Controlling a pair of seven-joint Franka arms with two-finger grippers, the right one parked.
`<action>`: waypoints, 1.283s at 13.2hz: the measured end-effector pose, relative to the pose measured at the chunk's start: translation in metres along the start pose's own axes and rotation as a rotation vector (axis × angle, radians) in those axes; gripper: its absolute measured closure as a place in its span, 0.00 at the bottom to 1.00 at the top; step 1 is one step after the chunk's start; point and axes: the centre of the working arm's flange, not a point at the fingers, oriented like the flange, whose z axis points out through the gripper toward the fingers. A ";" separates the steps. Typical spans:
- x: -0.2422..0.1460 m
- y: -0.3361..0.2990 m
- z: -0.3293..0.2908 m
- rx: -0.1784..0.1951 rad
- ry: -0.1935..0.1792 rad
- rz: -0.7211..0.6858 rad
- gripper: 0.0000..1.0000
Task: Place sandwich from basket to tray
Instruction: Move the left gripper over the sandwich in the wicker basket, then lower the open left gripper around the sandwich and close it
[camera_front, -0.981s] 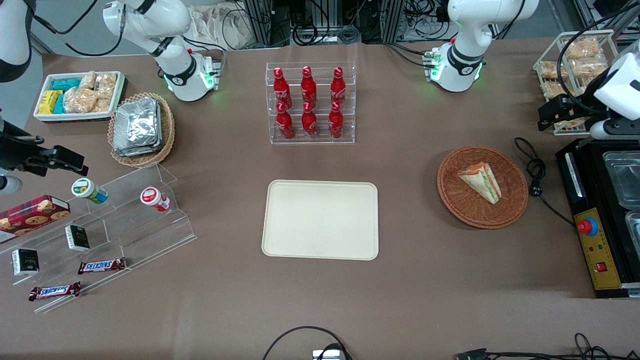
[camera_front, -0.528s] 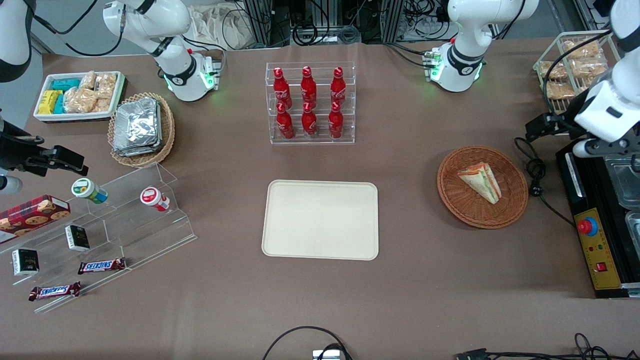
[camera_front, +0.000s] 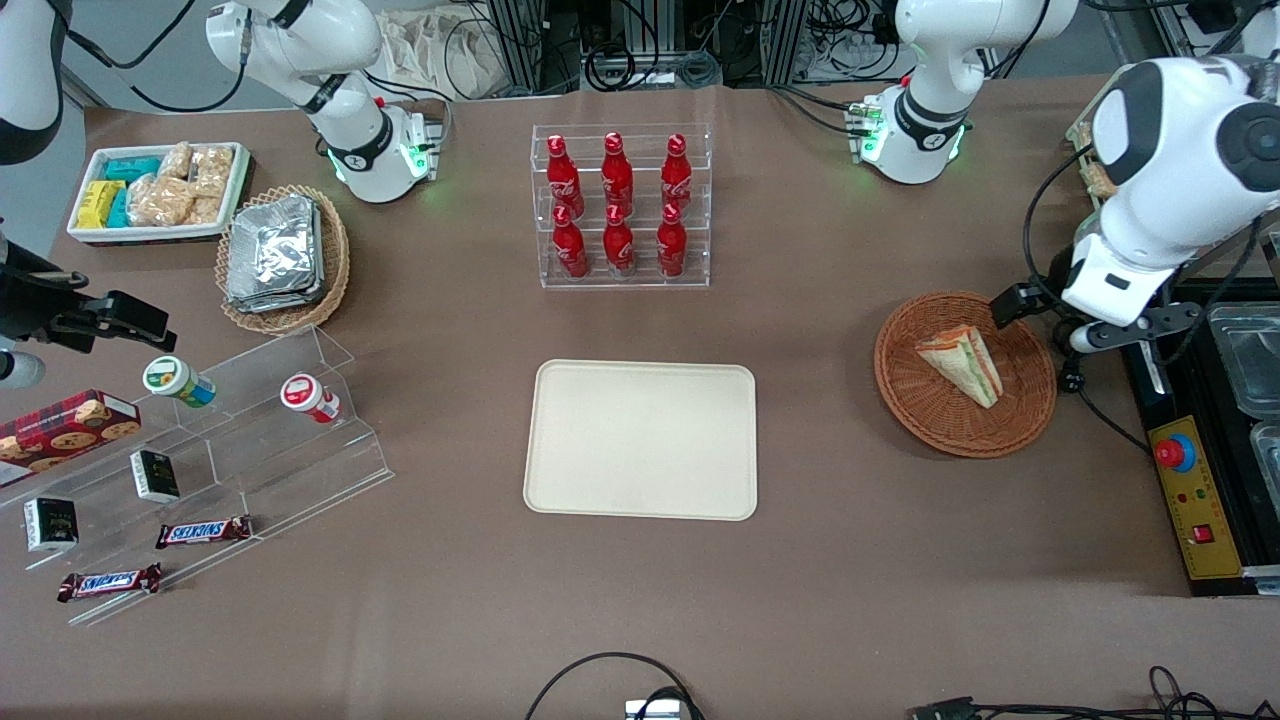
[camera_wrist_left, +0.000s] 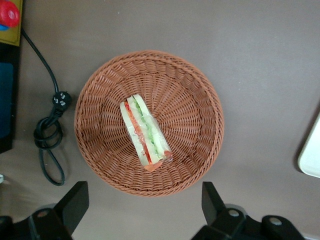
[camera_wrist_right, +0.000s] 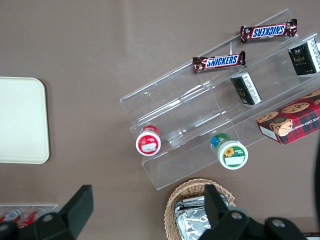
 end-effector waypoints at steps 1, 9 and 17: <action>-0.003 -0.001 0.008 -0.003 0.010 -0.012 0.00; -0.011 -0.002 0.075 -0.043 0.103 -0.167 0.00; -0.011 -0.001 0.136 -0.070 0.134 -0.253 0.00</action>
